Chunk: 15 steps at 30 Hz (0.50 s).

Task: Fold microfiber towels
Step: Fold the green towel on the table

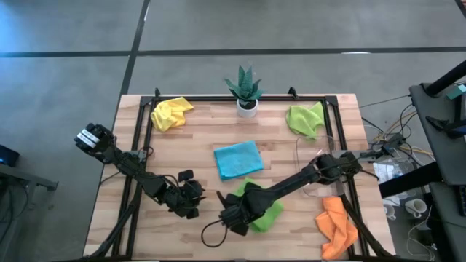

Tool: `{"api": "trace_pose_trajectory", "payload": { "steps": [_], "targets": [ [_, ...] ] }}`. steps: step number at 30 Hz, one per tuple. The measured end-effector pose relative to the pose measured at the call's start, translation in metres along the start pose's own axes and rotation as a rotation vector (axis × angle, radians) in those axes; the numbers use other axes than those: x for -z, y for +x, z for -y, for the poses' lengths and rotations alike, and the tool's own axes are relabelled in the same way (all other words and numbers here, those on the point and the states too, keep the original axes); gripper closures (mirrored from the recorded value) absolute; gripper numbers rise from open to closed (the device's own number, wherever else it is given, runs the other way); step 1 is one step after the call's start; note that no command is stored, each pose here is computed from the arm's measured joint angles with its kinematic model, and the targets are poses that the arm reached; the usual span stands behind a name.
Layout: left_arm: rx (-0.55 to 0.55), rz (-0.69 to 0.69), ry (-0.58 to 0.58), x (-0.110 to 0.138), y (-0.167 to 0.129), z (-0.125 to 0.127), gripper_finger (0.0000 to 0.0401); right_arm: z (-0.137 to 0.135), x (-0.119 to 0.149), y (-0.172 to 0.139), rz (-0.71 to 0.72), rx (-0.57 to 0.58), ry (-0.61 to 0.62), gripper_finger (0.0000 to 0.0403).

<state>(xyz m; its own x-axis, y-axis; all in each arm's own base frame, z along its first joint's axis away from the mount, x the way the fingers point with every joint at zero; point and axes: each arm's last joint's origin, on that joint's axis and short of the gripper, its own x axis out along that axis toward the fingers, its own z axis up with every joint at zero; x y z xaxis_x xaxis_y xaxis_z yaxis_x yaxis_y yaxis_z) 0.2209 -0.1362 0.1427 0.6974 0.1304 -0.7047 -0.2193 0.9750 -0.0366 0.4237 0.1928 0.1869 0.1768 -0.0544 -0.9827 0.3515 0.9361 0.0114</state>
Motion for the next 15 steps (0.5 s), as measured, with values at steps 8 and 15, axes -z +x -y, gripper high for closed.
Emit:
{"api": "trace_pose_trajectory", "payload": {
  "steps": [8,15],
  "targets": [
    [0.000,0.003,-0.001,0.000,0.000,0.000,0.0289,0.003,-0.012,0.009,0.022,-0.070,0.054,0.0390],
    [0.005,0.009,-0.006,-0.002,0.000,0.001,0.0289,-0.001,-0.017,0.031,0.002,-0.136,0.046,0.0390]
  ]
}}
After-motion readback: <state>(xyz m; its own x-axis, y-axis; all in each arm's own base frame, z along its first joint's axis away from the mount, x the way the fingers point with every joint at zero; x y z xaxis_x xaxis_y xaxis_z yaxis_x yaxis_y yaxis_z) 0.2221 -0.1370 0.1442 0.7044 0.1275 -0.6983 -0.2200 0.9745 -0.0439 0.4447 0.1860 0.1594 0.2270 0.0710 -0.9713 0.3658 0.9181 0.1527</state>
